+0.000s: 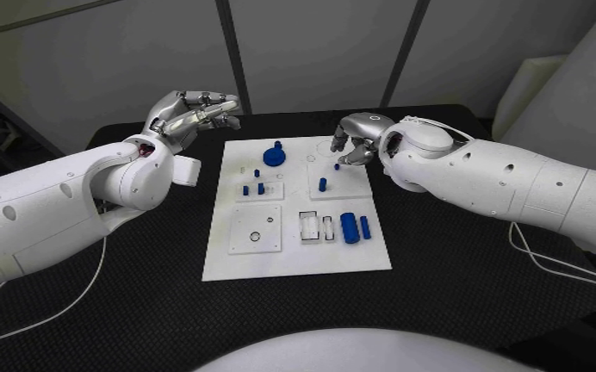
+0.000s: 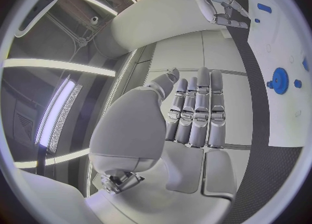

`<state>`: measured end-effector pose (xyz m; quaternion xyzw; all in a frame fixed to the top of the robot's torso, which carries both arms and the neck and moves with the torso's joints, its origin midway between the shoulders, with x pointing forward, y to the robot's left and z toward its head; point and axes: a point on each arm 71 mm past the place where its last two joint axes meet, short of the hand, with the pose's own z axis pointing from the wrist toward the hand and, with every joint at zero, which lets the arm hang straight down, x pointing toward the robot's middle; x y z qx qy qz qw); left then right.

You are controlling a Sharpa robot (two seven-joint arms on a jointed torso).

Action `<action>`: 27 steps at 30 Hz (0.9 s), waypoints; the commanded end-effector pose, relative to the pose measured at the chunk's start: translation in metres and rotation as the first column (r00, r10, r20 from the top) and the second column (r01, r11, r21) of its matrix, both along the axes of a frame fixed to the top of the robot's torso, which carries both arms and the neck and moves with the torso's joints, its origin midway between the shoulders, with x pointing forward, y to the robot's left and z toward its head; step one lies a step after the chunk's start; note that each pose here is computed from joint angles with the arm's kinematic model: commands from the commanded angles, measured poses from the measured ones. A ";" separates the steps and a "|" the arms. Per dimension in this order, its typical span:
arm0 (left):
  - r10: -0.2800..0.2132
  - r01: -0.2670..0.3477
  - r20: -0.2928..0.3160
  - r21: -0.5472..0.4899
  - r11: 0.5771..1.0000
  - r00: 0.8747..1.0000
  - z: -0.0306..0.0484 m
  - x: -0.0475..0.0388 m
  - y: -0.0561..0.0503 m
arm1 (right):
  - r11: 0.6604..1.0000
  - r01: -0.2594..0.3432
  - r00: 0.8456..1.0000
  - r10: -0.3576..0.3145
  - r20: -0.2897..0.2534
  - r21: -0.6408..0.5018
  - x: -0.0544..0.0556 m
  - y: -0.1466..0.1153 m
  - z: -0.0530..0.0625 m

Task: Assemble the parts on the task board

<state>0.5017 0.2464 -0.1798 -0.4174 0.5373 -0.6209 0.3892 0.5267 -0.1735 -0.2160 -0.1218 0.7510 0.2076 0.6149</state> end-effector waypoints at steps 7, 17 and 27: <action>-0.001 0.002 0.011 -0.086 0.996 1.000 0.0050 -0.0023 -0.004 | 0.992 -0.004 0.998 -0.003 -0.061 -0.127 0.003 0.005 -0.008; 0.008 -0.008 0.006 -0.085 0.996 1.000 0.0050 -0.0027 -0.002 | 0.985 0.002 0.997 -0.016 -0.080 -0.170 0.004 0.007 -0.012; 0.013 -0.013 0.000 -0.086 0.996 1.000 0.0044 -0.0021 -0.001 | 0.985 -0.022 0.995 0.005 -0.095 -0.172 0.005 0.014 -0.014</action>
